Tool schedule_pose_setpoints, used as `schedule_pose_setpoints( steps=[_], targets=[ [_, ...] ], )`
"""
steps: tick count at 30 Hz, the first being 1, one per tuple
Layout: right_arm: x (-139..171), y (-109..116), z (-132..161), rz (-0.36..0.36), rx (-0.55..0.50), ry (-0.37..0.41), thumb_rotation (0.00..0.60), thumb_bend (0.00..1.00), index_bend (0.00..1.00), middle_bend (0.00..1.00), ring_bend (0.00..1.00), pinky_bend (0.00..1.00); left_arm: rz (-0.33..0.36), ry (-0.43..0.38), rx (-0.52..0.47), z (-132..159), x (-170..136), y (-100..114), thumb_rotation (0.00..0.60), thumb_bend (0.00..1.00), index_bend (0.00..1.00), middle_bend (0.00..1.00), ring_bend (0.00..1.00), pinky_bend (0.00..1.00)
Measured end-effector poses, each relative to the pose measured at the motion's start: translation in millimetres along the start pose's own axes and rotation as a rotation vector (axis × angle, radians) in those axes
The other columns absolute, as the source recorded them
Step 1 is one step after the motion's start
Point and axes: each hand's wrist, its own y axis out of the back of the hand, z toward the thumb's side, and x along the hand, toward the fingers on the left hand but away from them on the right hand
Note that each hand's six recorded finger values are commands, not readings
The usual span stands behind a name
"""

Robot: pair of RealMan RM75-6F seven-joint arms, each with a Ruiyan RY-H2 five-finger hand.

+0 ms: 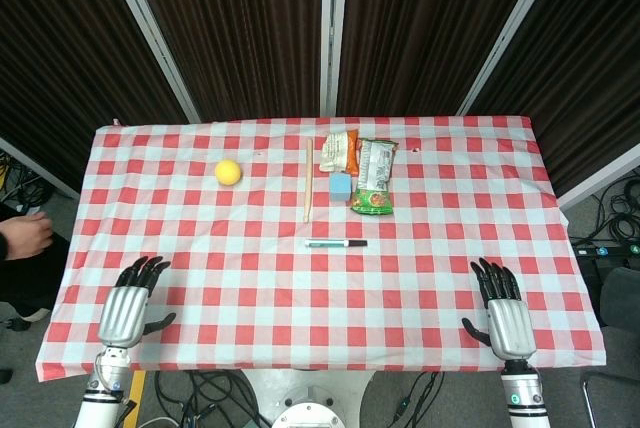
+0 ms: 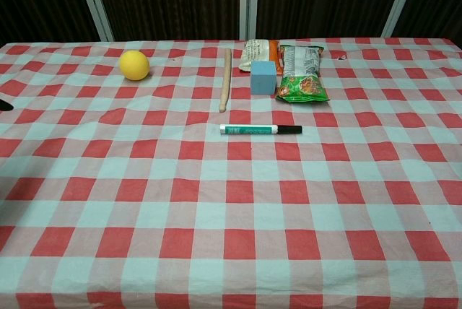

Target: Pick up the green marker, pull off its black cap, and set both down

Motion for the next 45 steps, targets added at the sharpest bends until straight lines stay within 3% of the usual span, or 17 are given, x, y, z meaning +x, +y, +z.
schedule_pose_setpoints(
  steps=[14, 22, 24, 29, 37, 45],
  targets=[
    [-2.4, 10.0, 1.5, -0.02, -0.007, -0.02, 0.6, 0.07, 0.0, 0.04, 0.0, 0.0, -0.02, -0.024, 0.017, 9.9, 11.2, 4.9, 0.6, 0.09, 0.18, 0.15, 0.1, 0.21],
    [-11.9, 29.1, -1.1, -0.051, 0.065, -0.003, 0.6, 0.07, 0.0, 0.04, 0.0, 0.0, -0.03, -0.081, 0.033, 43.1, 35.3, 17.2, 0.6, 0.09, 0.19, 0.17, 0.12, 0.24],
    [-15.7, 38.3, -0.7, -0.071, 0.067, -0.002, 0.6, 0.07, 0.0, 0.04, 0.0, 0.0, -0.028, -0.102, 0.04, 57.9, 46.6, 22.2, 0.6, 0.1, 0.22, 0.19, 0.17, 0.31],
    [-23.5, 50.2, 2.1, -0.102, 0.051, -0.004, 0.6, 0.07, 0.0, 0.04, 0.0, 0.0, -0.024, -0.148, 0.048, 104.6, 77.0, 27.3, 0.6, 0.13, 0.33, 0.34, 0.45, 0.55],
    [-23.9, 38.0, -0.1, -0.056, 0.05, -0.011, 0.6, 0.07, 0.0, 0.04, 0.0, 0.0, -0.133, -0.192, 0.045, 181.0, 111.5, 2.1, 0.6, 0.16, 0.37, 0.4, 0.85, 0.8],
    [-24.1, 31.7, -7.0, -0.039, 0.045, -0.029, 0.6, 0.07, 0.0, 0.04, 0.0, 0.0, -0.206, -0.275, 0.117, 253.7, 128.9, -27.5, 0.6, 0.16, 0.38, 0.42, 0.93, 0.86]
  ],
)
